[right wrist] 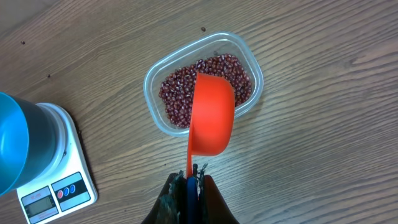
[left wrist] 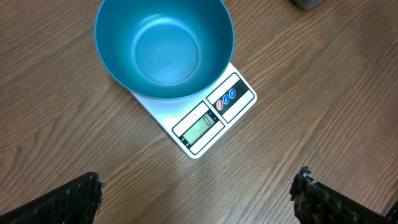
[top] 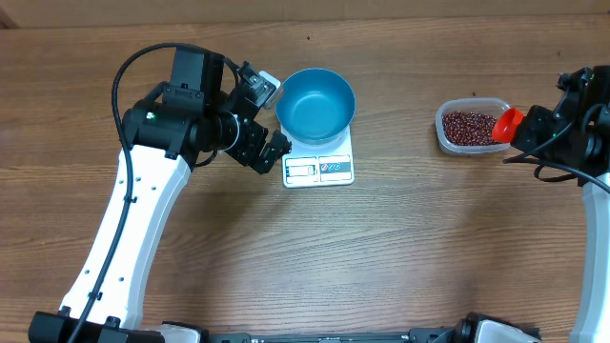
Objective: Scoop item into bowl and weigh 150g on scale
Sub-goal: 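Withdraw the left gripper from the scale to the left, then lower the red scoop with the right gripper into the red beans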
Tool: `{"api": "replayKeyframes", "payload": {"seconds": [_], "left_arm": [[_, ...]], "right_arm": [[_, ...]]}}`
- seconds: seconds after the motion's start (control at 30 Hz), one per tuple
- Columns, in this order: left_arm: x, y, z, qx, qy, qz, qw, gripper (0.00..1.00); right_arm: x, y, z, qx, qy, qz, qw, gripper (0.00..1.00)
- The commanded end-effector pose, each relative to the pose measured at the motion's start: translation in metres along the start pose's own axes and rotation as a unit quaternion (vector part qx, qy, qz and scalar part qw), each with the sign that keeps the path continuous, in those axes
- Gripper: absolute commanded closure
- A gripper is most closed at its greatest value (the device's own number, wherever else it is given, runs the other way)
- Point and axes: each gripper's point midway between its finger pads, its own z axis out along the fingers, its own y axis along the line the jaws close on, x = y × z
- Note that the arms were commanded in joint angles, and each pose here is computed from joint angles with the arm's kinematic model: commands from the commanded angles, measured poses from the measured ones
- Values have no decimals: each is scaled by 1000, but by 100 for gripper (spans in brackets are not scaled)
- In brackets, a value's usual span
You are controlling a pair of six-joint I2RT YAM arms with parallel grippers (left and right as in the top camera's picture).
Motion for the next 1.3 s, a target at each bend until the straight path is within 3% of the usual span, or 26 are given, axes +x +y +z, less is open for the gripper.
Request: {"api": "replayKeyframes", "payload": {"seconds": [0.0,0.53,0.83,1.03,1.27], "left_arm": [[0,-2,-7,-2,-7,12,1000,0],[1,1,-7,-9,-5,12,1000,0],[1,1,-7,-9,-5,12,1000,0],[1,1,-7,-9,-5,12,1000,0],[1,1,-7,-9,-5,12,1000,0]], "right_arm": [[-5,-1,-1,-1,-8,1,1000,96],[-9,15,-2,-43,1,-14,999,96],[-53,22,-1,-39,16,-50,998,97],[-57,15,27,-30,40,-128,991,96],[-47,-13,67,24,96,-162,982,96]]}}
